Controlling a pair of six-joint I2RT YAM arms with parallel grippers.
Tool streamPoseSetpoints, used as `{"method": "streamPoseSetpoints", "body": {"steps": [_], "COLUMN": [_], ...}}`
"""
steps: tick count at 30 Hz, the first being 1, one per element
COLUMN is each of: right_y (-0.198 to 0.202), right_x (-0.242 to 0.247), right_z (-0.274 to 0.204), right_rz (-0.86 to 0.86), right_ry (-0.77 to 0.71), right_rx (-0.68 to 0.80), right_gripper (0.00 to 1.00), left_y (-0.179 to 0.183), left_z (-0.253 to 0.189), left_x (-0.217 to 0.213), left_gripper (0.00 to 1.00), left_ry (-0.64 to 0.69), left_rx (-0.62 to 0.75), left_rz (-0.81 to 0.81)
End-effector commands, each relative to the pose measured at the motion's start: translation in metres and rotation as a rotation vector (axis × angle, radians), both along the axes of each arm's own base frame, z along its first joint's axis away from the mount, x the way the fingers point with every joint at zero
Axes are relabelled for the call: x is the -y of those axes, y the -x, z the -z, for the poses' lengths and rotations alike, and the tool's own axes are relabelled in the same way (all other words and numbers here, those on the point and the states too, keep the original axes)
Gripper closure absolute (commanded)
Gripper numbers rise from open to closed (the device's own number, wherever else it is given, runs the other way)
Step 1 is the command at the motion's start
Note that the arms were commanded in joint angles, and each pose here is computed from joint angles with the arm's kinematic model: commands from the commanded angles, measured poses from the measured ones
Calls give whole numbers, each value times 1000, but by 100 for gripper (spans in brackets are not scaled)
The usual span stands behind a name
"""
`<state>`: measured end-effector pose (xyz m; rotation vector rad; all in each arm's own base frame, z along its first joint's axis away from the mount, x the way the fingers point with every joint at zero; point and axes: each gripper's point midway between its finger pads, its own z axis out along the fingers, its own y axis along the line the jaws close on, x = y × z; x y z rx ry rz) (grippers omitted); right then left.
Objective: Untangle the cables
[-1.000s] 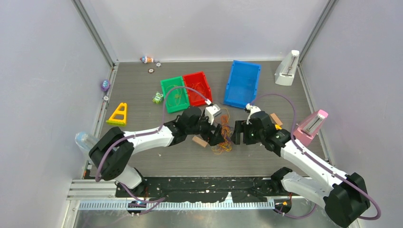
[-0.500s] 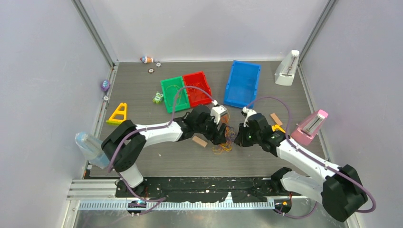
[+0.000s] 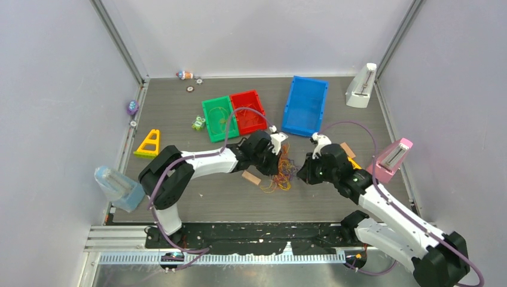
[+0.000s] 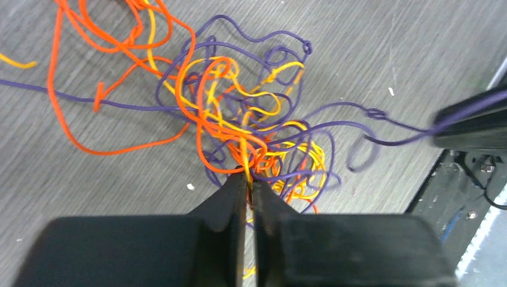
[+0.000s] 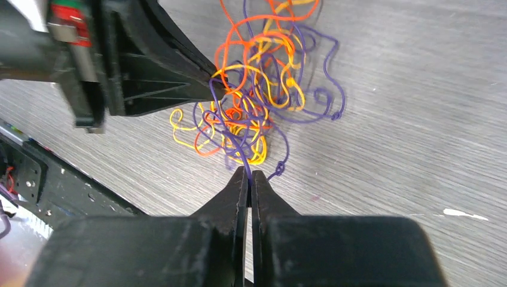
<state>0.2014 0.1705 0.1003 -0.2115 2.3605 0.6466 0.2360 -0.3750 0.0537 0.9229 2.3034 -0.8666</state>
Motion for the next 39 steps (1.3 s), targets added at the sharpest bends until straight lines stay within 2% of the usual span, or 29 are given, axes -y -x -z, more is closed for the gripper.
{"method": "streamPoseSetpoints", "body": {"steps": [1,5,9,16,21,30,35,39], "right_y": [-12,-16,-15,-1,14,16,25,26], "right_x": [12,35,58,98,126,170,216,219], "right_z": [-62,-118,-179,-311,-379,-400,-387,-375], "right_rz": [69,141,219,355,452,655,918,933], "right_ry": [-18,26,44,-25,-51,43,141,161], "right_rx": [159,273,390,649,774,823,786,771], "right_gripper": [95,95,95,95,95,95,95,95], "left_y": [-14,-26,-40,-52,-64,-82,-78,-73], "left_z": [-11,-19,-26,-25,-31,-53,-64,-76], "left_x": [-7,-24,-43,-68,-91,-189,-257,-274], "left_gripper": [100,100,100,100,100,100,100,100], "left_ry": [-59,-76,-26,3,-16,16,28,97], "left_rx": [70,119,117,88,125,272,372,418], "left_rz": [-32,-95,-189,-298,-414,-815,-1148,-1227]}}
